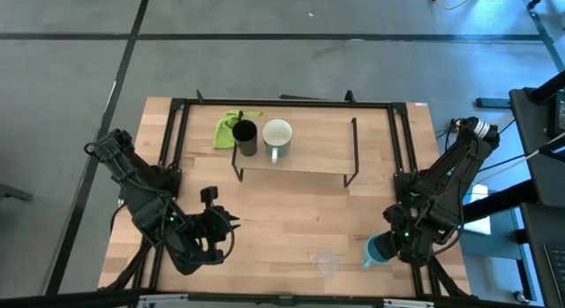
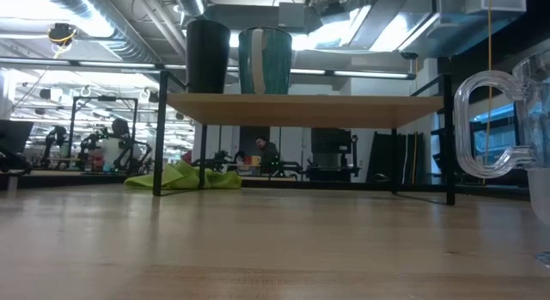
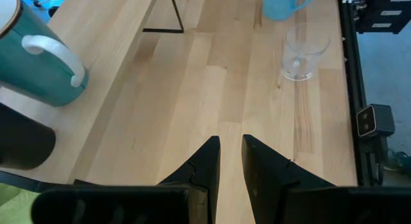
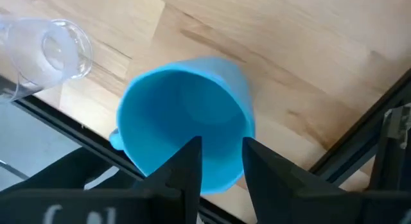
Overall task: Stack small to large cups/mugs on shelf
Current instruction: Put the blue mug on the shelf
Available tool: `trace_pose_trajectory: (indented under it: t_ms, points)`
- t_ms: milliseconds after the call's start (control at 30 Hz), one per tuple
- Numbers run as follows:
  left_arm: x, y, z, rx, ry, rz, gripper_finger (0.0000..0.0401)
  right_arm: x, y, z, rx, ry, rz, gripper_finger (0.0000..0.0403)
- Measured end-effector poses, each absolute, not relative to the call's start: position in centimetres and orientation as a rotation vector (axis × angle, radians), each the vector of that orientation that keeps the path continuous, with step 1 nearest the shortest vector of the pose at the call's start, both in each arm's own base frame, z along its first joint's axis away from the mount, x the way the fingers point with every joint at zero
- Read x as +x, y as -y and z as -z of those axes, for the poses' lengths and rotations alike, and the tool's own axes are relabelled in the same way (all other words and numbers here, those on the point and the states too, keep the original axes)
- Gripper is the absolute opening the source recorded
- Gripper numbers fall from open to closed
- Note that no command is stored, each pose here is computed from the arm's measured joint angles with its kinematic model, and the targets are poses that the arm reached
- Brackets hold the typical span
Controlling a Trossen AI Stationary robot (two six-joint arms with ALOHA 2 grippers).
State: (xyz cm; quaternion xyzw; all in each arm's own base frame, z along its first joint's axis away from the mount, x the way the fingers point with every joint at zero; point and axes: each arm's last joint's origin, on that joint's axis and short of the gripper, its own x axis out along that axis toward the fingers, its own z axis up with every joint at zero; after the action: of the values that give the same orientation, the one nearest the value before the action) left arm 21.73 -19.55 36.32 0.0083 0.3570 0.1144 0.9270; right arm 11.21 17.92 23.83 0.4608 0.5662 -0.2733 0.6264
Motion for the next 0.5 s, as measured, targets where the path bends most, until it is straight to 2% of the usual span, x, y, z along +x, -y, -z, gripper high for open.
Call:
trace_pose_trajectory:
  t_ms: [300, 500]
  points:
    - [21.73, 19.54, -36.31, 0.018, -0.732, -0.234, 0.006, 10.77, -17.37, -23.66, 0.996, -1.334, 0.686, 0.0113]
    - [21.73, 19.54, -36.31, 0.018, -0.732, -0.235, 0.006, 10.91, -17.64, -23.72, 1.021, -1.34, 0.66, 0.0113]
